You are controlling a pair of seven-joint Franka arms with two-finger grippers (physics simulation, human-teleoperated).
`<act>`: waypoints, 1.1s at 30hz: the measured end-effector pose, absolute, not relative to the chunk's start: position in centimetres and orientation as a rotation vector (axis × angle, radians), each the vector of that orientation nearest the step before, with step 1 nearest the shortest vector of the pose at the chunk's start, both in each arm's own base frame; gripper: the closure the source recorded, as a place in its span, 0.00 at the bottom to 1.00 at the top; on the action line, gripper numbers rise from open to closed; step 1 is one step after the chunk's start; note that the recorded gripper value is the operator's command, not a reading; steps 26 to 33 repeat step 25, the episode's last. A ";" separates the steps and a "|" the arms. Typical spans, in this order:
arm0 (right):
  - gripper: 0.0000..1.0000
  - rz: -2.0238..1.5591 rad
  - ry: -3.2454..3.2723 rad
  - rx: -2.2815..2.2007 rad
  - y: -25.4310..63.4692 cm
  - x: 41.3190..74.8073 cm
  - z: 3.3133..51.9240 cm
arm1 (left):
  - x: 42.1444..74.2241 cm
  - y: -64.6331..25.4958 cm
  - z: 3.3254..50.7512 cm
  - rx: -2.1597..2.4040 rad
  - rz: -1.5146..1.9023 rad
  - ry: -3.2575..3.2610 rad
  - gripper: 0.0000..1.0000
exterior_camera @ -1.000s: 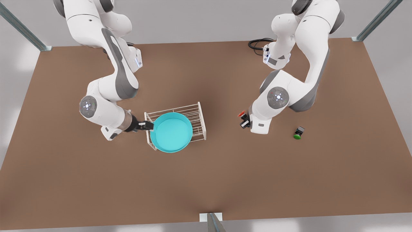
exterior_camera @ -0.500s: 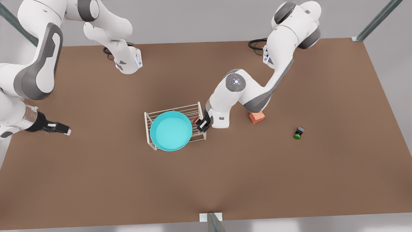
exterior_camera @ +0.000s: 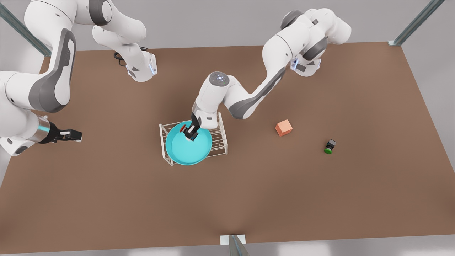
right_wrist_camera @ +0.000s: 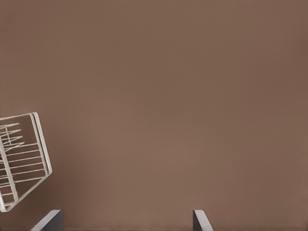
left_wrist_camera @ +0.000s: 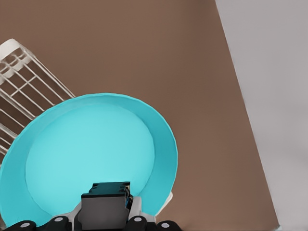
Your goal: Place the plate on the shelf with right arm and place the red button switch in the plate with left arm
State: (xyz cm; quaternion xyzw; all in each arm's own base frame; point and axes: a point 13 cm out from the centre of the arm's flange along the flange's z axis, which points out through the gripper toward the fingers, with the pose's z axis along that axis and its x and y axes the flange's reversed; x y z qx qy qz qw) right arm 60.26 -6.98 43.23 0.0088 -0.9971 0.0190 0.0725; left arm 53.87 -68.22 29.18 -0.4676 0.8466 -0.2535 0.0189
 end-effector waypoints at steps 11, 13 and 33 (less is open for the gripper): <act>0.00 0.058 -2.974 0.128 -5.9 60.3 42.6 | 54.0 -68.8 28.6 -1.590 -0.799 2.528 0.00; 0.00 0.058 -2.972 0.137 -5.9 60.3 42.5 | 53.3 -68.9 29.4 -1.611 -0.784 2.526 0.00; 0.00 0.051 -2.961 0.208 -4.1 60.7 41.7 | 66.2 -5.6 34.0 -1.947 0.165 2.501 0.00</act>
